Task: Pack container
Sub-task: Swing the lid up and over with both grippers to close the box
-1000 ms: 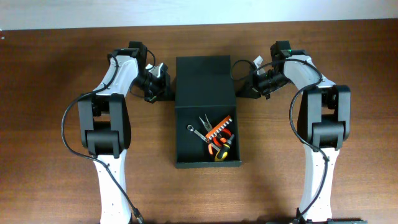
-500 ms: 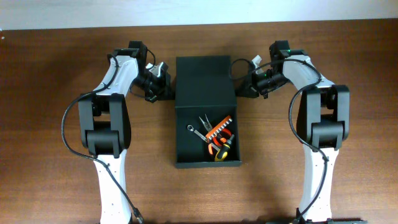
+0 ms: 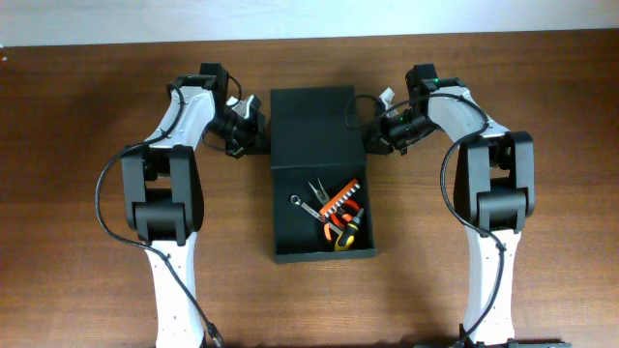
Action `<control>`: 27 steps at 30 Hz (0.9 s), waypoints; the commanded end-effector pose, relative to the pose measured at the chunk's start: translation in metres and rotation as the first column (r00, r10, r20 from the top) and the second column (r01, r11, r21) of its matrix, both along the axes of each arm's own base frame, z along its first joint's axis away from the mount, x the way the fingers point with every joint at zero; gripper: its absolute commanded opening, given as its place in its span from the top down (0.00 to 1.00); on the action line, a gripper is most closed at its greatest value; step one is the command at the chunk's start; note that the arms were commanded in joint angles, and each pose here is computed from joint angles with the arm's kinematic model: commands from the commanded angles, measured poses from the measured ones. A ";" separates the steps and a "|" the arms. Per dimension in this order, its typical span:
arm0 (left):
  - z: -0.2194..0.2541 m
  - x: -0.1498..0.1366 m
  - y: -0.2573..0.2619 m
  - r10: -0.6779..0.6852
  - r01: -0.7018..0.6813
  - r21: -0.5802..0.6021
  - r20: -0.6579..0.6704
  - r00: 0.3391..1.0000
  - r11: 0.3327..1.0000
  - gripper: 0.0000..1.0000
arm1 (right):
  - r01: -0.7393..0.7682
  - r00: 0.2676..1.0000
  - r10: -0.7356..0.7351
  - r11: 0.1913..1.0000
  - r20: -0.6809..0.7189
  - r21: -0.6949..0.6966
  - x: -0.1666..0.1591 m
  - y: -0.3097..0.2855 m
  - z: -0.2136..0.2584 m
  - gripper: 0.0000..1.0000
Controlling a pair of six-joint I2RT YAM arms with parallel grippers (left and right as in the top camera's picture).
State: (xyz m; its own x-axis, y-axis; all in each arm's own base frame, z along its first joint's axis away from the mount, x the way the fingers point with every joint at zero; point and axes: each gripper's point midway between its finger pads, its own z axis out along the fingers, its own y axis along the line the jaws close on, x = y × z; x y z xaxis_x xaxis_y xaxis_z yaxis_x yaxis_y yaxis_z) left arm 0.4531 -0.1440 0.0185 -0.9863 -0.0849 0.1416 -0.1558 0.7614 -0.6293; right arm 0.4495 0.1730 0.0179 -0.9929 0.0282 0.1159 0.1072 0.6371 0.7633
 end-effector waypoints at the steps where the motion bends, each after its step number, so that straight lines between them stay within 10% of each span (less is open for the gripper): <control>1: 0.013 0.003 -0.020 -0.029 0.035 -0.153 0.041 0.999 0.988 0.98 | 0.006 1.000 -0.006 0.996 -0.002 0.088 0.002 0.004 0.007 0.96; 18: 0.101 0.010 -0.053 -0.040 0.195 -0.593 0.264 0.964 0.782 0.98 | 0.094 0.996 -0.087 0.909 -0.037 0.407 0.022 -0.018 0.098 0.96; 27: 0.149 -0.003 -0.049 -0.044 0.245 -0.588 0.335 0.941 0.771 0.98 | 0.061 0.998 -0.058 0.912 -0.022 0.407 0.006 -0.015 0.143 0.96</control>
State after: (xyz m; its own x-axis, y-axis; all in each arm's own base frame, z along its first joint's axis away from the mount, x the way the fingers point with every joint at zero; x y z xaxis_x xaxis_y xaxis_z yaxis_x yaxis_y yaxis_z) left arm 0.4573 -0.1885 0.1073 -0.9982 0.0514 -0.0311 0.0442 0.2778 -0.9596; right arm 0.4578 0.1517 0.1218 -0.9684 0.0622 0.2417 0.2491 0.2974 0.9217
